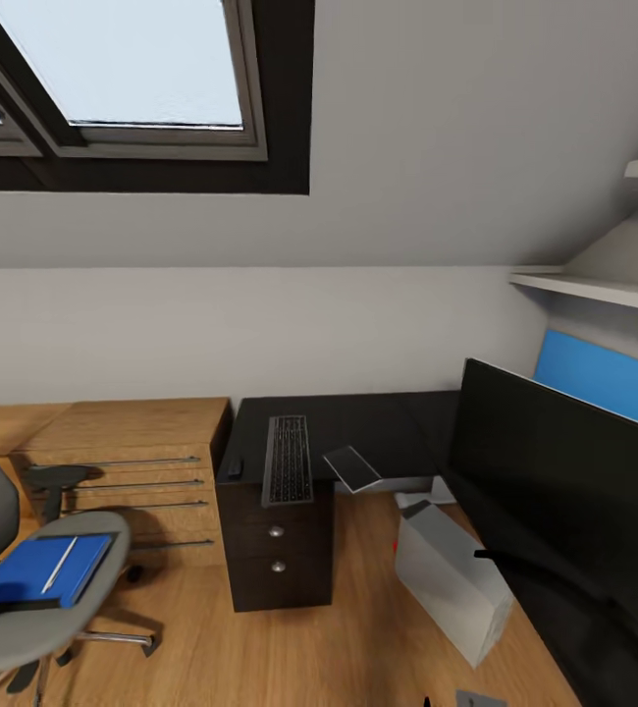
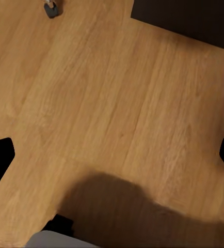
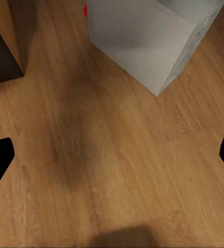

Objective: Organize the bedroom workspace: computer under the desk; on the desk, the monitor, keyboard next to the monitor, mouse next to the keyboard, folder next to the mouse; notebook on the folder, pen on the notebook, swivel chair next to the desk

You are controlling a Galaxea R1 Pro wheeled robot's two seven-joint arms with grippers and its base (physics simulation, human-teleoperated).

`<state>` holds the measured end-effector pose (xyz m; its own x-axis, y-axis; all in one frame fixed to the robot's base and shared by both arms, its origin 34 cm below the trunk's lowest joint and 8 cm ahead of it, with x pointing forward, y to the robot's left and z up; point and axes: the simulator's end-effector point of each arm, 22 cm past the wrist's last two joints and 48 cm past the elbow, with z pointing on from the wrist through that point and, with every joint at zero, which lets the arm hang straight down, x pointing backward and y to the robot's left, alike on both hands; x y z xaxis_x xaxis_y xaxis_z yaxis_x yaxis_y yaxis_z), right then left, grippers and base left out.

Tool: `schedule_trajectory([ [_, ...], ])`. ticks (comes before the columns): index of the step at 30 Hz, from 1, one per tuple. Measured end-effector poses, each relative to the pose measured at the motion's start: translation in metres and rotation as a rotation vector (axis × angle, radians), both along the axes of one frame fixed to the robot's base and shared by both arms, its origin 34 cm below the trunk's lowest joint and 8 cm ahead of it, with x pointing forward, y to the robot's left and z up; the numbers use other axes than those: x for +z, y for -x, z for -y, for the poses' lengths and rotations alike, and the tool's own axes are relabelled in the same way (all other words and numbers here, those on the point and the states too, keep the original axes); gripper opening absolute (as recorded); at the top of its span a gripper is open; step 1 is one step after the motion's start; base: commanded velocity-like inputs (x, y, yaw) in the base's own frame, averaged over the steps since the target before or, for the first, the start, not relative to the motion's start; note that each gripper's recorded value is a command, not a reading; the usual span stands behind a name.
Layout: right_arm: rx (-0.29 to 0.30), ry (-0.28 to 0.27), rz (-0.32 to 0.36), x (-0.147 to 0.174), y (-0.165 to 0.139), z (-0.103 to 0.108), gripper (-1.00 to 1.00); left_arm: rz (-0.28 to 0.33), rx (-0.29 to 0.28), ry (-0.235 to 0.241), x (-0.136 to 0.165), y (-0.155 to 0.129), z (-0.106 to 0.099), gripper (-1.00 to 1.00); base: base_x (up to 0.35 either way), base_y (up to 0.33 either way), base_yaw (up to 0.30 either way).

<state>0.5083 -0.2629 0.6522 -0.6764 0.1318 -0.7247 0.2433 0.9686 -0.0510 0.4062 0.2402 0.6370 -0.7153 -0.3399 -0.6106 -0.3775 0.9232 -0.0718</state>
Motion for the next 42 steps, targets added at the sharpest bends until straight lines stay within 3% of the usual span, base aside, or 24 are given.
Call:
schedule_trajectory([
  [21, 0.001, -0.001, -0.001, 0.024, 0.005, -0.001, 1.0, 0.004, -0.002, -0.004, 0.025, 0.004, -0.002, 1.0, -0.263, -0.202, 0.0],
  [42, -0.001, 0.001, -0.002, 0.045, 0.011, 0.001, 1.0, 0.014, -0.003, -0.005, 0.048, 0.008, -0.006, 1.0, -0.335, -0.018, 0.0],
])
